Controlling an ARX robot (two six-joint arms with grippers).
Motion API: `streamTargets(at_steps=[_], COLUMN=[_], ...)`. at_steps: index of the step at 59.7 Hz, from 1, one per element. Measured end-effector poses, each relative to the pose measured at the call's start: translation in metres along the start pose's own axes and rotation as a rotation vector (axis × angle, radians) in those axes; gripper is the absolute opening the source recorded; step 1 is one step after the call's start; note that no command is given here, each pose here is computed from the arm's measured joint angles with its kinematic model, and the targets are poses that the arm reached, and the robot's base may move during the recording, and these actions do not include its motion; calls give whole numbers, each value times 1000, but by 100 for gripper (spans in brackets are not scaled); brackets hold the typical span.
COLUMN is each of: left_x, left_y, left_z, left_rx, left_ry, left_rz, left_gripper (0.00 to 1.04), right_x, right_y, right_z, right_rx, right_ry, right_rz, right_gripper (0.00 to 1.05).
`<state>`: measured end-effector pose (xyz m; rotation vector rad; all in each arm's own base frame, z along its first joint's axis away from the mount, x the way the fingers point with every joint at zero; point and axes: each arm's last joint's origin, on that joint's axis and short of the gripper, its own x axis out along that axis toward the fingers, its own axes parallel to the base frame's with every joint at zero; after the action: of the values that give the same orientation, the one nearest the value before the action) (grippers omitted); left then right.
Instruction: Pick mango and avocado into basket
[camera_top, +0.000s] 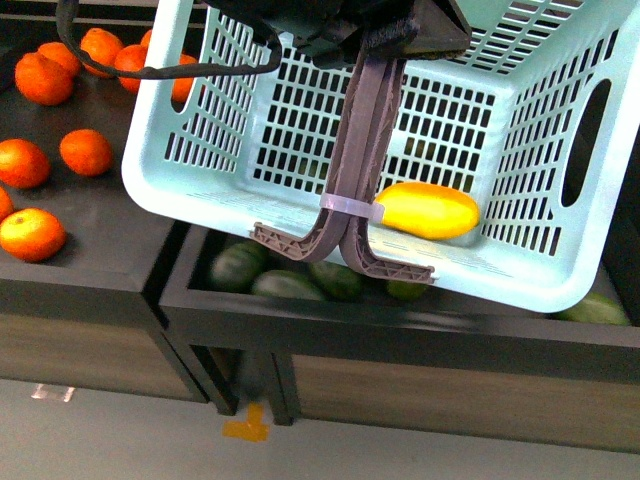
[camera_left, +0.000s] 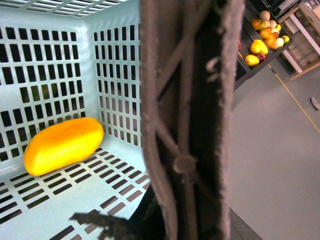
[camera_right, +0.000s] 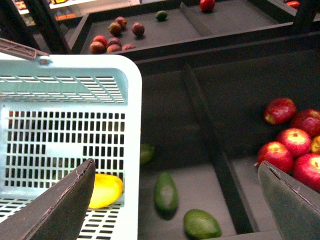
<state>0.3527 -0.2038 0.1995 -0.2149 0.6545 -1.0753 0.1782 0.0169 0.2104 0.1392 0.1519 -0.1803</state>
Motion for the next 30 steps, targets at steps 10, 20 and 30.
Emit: streamTargets(at_steps=[10, 20, 30], left_x=[0, 0, -4], left_y=[0, 0, 6], left_z=[0, 0, 1], left_rx=[-1, -2, -11], left_ry=[0, 0, -10], left_rz=[1, -5, 22], left_gripper=[5, 5, 5], right_x=[0, 0, 0], right_y=[0, 0, 1], right_z=[0, 0, 0], right_rx=[0, 0, -2], right_ry=[0, -1, 2], right_rz=[0, 1, 11], right_gripper=[96, 96, 96])
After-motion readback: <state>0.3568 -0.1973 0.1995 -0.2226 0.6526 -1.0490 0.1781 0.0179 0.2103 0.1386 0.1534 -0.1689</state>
